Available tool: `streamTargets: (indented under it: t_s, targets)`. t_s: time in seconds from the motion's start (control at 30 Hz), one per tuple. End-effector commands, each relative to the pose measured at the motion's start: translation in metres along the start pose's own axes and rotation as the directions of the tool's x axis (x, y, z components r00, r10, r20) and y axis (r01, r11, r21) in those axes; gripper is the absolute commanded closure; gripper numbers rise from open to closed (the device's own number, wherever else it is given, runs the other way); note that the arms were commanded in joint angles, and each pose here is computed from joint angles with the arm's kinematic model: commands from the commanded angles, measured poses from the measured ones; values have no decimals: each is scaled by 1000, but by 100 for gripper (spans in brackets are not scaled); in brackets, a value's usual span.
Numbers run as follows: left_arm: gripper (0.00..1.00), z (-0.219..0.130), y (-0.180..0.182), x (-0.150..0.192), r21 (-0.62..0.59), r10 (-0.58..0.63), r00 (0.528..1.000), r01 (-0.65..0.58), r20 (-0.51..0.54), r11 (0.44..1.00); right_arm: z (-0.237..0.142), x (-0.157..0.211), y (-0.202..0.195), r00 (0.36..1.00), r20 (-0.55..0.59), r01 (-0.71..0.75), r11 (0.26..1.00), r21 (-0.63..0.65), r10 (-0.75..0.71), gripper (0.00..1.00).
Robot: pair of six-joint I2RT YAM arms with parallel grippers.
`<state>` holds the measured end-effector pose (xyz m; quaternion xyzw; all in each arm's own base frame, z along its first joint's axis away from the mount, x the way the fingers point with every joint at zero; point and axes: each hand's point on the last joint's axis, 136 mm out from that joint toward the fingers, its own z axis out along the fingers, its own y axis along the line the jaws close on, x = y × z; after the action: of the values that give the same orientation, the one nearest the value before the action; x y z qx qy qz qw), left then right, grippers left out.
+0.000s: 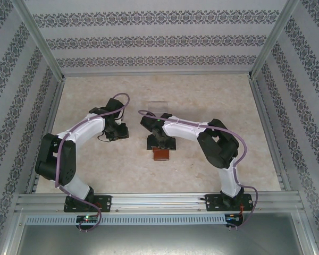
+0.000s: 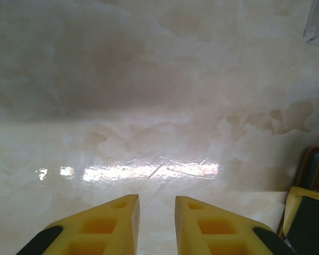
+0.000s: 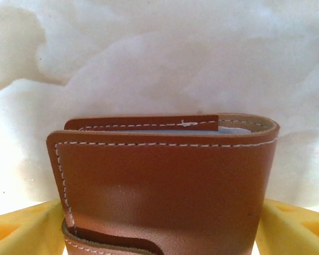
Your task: Take the credit cards out of the card holder
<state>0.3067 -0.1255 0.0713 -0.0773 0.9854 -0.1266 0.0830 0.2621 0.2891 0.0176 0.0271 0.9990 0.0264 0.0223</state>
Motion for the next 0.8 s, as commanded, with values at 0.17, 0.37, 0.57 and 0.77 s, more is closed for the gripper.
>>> streamTargets:
  t_s: [0.17,0.37,0.57,0.77]
  targets:
    - [75,1,-13,-7,46,9,1000,-9,-7,999,-18,-1,0,1000,10,-24,999,-37,24,8]
    - [75,2,-29,-4,41,38,999,-37,-17,999,-37,-6,-2,998,40,-40,991,-126,46,8]
    - [75,6,-50,-2,59,39,999,-38,-25,998,-37,-3,-8,998,12,-59,967,-250,64,13]
    - [75,17,-80,5,83,54,997,-49,-54,995,-26,0,-24,999,-13,-51,927,-373,50,25]
